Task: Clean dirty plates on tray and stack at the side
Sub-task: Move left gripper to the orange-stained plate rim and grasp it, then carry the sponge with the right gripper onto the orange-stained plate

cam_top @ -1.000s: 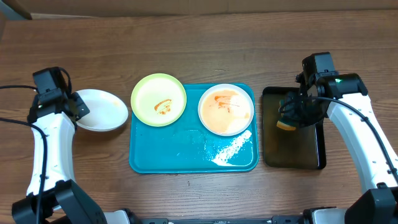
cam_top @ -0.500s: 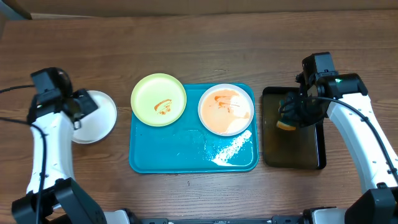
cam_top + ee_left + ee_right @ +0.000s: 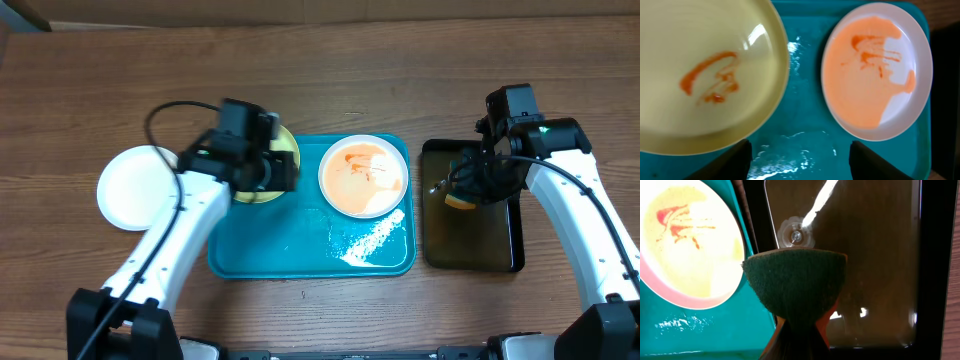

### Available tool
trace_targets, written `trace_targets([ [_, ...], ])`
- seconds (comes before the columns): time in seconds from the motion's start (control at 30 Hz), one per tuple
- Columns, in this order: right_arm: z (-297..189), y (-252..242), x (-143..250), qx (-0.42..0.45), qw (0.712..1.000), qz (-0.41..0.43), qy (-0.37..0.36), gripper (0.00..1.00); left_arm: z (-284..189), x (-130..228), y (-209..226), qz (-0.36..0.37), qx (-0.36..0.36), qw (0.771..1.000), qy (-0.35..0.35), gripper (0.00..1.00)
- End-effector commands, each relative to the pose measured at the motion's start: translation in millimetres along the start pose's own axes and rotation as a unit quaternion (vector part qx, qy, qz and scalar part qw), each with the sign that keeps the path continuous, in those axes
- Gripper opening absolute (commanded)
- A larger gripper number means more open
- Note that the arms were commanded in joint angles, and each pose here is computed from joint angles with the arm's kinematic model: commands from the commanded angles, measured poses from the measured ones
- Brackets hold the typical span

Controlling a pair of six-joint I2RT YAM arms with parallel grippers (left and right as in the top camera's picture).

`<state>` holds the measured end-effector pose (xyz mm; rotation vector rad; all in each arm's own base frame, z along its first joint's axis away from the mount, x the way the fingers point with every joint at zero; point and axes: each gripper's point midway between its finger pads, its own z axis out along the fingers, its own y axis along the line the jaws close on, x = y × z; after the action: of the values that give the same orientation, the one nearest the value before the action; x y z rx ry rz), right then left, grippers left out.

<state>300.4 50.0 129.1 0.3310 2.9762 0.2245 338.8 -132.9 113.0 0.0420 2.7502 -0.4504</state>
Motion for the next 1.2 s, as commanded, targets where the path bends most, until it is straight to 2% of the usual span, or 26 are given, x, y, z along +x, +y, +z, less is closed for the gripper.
trace_targets([
  [0.0, -1.2, -0.7, -1.3, 0.001, 1.0, -0.003, -0.005, 0.04, 15.6, 10.6, -16.8, -0.048, -0.023, 0.998, 0.015, 0.64],
  [0.2, -1.2, -0.8, -1.2, 0.001, 1.0, -0.003, -0.004, 0.04, 45.6, 24.8, -28.9, -0.073, -0.042, 0.996, 0.039, 0.64],
  [0.4, -1.2, -0.8, -1.1, 0.002, 1.0, -0.003, -0.004, 0.04, 75.5, 25.8, -37.0, -0.066, -0.037, 0.996, 0.043, 0.62],
  [0.53, -1.2, -0.8, -1.1, 0.002, 1.0, -0.003, -0.004, 0.04, 95.0, 29.5, -37.2, -0.062, -0.04, 0.996, 0.051, 0.56],
  [0.63, -1.2, -0.8, -1.1, 0.002, 1.0, -0.003, -0.004, 0.04, 104.4, 35.0, -34.5, -0.072, -0.045, 0.994, 0.062, 0.56],
  [0.77, -1.2, -0.8, -1.2, 0.001, 1.0, -0.003, -0.004, 0.04, 110.2, 39.3, -32.3, -0.073, -0.048, 0.994, 0.072, 0.34],
  [0.87, -1.2, -0.8, -1.2, 0.001, 1.0, -0.003, -0.004, 0.04, 110.4, 40.3, -33.9, -0.074, -0.043, 0.994, 0.075, 0.28],
  [1.0, -1.2, -0.8, -1.2, 0.001, 1.0, -0.003, -0.004, 0.04, 110.0, 42.5, -32.8, -0.074, -0.046, 0.993, 0.079, 0.1],
  [1.1, -1.2, -0.8, -1.2, 0.001, 1.0, -0.003, -0.004, 0.04, 108.5, 49.0, -29.4, -0.076, -0.054, 0.991, 0.091, 0.04],
  [1.17, -1.2, -0.8, -1.2, 0.001, 1.0, -0.003, -0.004, 0.04, 107.2, 54.0, -26.9, -0.077, -0.06, 0.99, 0.101, 0.04],
])
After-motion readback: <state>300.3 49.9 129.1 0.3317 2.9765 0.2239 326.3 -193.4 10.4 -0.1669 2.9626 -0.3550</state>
